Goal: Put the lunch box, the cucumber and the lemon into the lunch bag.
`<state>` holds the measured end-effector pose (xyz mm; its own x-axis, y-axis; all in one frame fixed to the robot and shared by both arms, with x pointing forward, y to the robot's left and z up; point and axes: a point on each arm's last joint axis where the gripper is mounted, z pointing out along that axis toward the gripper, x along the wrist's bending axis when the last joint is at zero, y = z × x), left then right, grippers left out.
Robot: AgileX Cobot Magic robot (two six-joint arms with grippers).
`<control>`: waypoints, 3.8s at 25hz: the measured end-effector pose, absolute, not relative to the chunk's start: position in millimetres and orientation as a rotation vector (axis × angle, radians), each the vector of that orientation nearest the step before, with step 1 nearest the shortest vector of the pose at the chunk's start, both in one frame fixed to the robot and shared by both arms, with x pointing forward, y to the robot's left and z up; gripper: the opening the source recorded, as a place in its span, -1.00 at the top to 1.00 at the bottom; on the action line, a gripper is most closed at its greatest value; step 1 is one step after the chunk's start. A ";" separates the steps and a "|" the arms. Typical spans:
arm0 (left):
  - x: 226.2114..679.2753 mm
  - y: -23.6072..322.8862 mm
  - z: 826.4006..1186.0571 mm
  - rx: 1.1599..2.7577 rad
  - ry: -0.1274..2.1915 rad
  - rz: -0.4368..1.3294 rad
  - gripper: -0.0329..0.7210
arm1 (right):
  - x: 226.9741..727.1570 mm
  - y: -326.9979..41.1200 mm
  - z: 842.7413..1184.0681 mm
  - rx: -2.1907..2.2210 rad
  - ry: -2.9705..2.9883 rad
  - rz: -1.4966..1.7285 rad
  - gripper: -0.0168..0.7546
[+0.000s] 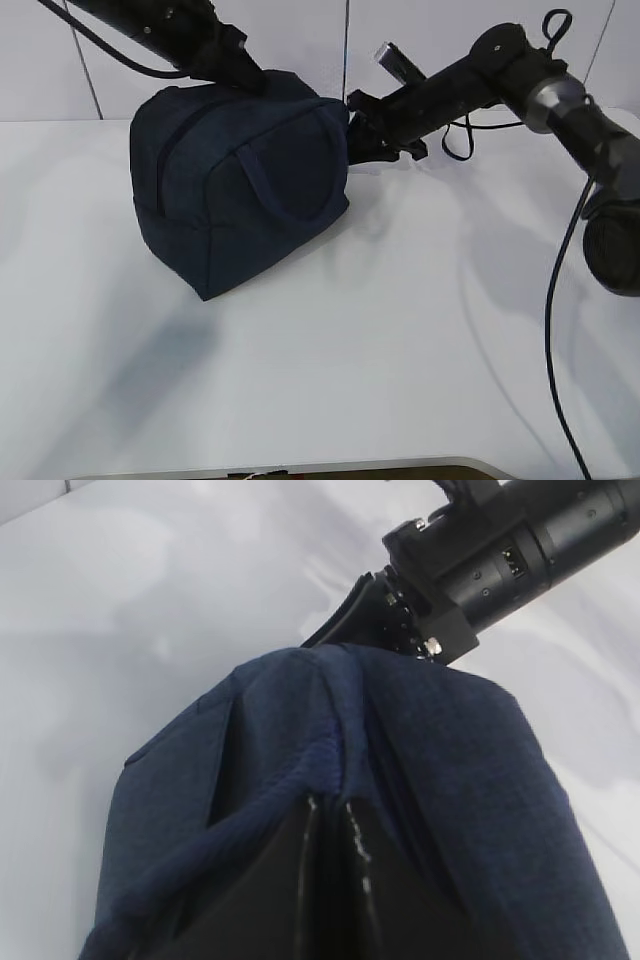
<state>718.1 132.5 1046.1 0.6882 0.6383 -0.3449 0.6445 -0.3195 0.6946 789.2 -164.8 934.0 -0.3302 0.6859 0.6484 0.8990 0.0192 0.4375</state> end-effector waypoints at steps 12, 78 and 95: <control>718.1 133.1 1045.5 2.038 0.984 -0.002 0.93 | 780.4 -178.5 1015.4 -1.601 -2.083 -1.387 0.25; 588.1 220.8 1248.1 2.110 1.284 0.772 -0.36 | 579.8 -240.6 1223.7 -1.763 -2.770 -1.160 0.25; 422.9 254.9 1240.4 2.055 1.348 0.667 -0.35 | 444.7 -258.4 1238.0 -1.774 -2.876 -1.168 0.25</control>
